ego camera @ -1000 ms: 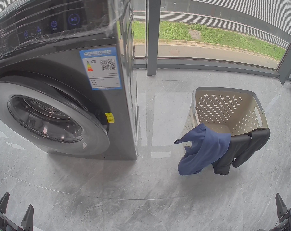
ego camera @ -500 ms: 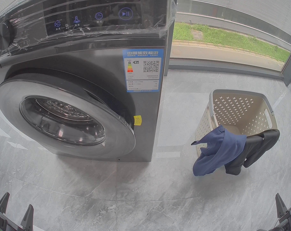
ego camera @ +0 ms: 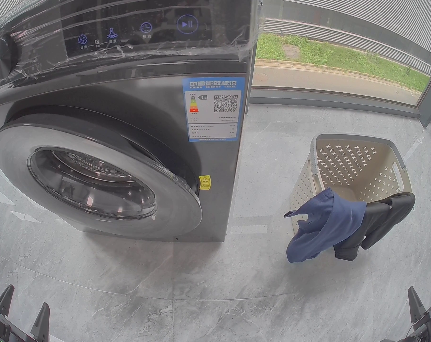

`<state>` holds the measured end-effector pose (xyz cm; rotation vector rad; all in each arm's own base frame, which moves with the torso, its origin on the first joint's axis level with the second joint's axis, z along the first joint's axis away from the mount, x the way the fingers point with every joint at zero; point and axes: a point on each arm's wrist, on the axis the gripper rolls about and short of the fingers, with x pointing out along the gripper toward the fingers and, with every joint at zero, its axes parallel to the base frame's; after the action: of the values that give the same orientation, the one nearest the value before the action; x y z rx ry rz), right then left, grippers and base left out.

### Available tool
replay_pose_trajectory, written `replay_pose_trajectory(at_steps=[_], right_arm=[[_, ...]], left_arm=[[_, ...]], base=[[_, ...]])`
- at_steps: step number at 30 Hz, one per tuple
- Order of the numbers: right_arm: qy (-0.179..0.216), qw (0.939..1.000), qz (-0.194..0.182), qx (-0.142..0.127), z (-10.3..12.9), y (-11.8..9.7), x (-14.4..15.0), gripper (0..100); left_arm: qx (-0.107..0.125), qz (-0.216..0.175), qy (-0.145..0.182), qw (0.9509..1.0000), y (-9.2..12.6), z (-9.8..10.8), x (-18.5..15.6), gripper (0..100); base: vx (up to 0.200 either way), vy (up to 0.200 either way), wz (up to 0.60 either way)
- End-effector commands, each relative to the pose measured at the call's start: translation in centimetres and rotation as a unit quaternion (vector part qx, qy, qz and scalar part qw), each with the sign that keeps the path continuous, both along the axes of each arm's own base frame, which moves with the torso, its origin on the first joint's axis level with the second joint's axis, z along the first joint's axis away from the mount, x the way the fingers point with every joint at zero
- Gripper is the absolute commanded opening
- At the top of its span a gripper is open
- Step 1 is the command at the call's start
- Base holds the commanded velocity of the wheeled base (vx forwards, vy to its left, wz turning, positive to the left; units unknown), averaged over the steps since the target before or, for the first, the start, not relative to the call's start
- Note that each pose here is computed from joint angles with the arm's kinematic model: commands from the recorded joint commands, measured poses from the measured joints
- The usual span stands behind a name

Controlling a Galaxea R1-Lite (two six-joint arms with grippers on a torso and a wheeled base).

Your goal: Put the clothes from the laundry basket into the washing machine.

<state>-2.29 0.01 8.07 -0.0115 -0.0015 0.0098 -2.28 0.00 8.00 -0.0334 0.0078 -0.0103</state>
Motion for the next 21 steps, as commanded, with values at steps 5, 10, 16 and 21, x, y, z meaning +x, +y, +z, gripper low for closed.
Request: replay_pose_trajectory(at_steps=[5, 10, 16, 21], right_arm=[[0.001, 1.0000, 0.000, 0.000, -0.53, 0.00, 0.01, 100], [0.001, 1.0000, 0.000, 0.000, -0.53, 0.00, 0.01, 100], [0.001, 1.0000, 0.000, 0.000, -0.53, 0.00, 0.01, 100], [0.001, 1.0000, 0.000, 0.000, -0.53, 0.00, 0.01, 100]], left_arm=[[0.000, 0.000, 0.001, 1.0000, 0.00, -0.48, 0.01, 100], [0.000, 0.000, 0.001, 1.0000, 0.00, -0.48, 0.01, 100], [0.000, 0.000, 0.000, 1.0000, 0.00, -0.48, 0.00, 100], [0.000, 0.000, 0.001, 1.0000, 0.00, -0.48, 0.01, 100]], base=[[0.000, 0.200, 0.00], [0.000, 0.200, 0.00], [0.000, 0.100, 0.00], [0.000, 0.000, 0.00]])
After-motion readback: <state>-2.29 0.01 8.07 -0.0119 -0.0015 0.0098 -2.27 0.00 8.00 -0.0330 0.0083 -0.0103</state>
